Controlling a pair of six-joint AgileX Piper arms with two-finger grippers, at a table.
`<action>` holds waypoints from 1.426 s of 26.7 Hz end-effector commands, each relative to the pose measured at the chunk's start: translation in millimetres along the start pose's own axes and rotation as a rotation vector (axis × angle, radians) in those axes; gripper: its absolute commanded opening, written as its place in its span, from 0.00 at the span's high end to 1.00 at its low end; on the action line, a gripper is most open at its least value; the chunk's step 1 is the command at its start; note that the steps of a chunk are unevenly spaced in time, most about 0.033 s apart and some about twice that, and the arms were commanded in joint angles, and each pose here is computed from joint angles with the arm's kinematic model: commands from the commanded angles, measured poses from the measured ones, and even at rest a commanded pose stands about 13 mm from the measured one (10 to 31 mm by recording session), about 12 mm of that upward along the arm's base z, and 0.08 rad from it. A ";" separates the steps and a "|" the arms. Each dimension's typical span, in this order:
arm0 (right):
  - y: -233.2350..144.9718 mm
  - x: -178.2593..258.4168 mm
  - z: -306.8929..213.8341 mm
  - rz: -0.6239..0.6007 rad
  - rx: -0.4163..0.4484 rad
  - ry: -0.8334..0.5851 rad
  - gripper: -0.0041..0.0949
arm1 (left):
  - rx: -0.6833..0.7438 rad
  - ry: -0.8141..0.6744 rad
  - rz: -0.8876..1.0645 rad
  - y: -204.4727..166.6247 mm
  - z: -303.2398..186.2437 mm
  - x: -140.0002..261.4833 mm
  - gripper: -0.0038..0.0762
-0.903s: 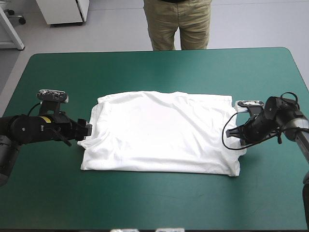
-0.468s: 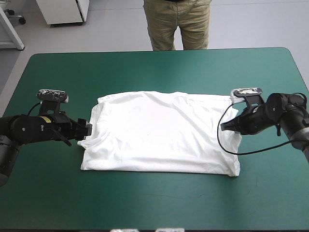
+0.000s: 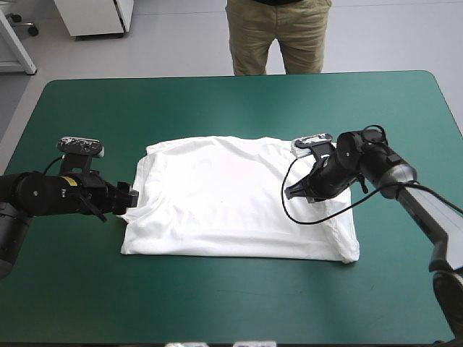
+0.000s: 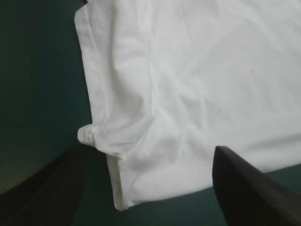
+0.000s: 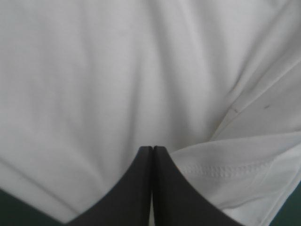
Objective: Fold the cloth
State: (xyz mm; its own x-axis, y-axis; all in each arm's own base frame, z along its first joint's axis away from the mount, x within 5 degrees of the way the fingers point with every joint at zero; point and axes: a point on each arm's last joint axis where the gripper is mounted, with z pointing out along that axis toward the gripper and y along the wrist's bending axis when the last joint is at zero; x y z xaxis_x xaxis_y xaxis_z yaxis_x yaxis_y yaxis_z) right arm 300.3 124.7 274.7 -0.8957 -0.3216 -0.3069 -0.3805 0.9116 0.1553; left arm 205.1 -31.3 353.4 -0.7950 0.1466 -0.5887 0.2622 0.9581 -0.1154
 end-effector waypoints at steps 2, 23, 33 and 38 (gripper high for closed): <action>-8.5 -9.7 12.2 -0.008 0.074 0.014 0.97 | 0.009 -0.068 0.000 -3.5 -12.8 -7.4 0.27; -1.9 1.5 -32.8 -0.047 0.083 -0.065 0.38 | -0.030 -0.065 -0.047 0.5 -11.7 -7.6 0.27; 11.9 54.4 -149.2 -0.082 0.143 -0.373 0.40 | -0.085 0.142 -0.141 16.3 31.8 -8.4 0.27; 8.3 92.3 -179.4 -0.041 0.227 -0.432 0.40 | -0.043 0.248 -0.142 16.8 61.8 20.0 0.27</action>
State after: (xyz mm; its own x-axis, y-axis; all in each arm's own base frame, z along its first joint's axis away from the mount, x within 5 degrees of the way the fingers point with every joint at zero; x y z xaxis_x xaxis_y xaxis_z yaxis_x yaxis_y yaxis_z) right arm 185.2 63.9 405.4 -0.7263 -0.2797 -0.6278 -0.3319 0.9426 -0.0359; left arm 231.8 -26.7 291.9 -0.9419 0.0620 -0.3302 0.1124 0.9843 -0.1359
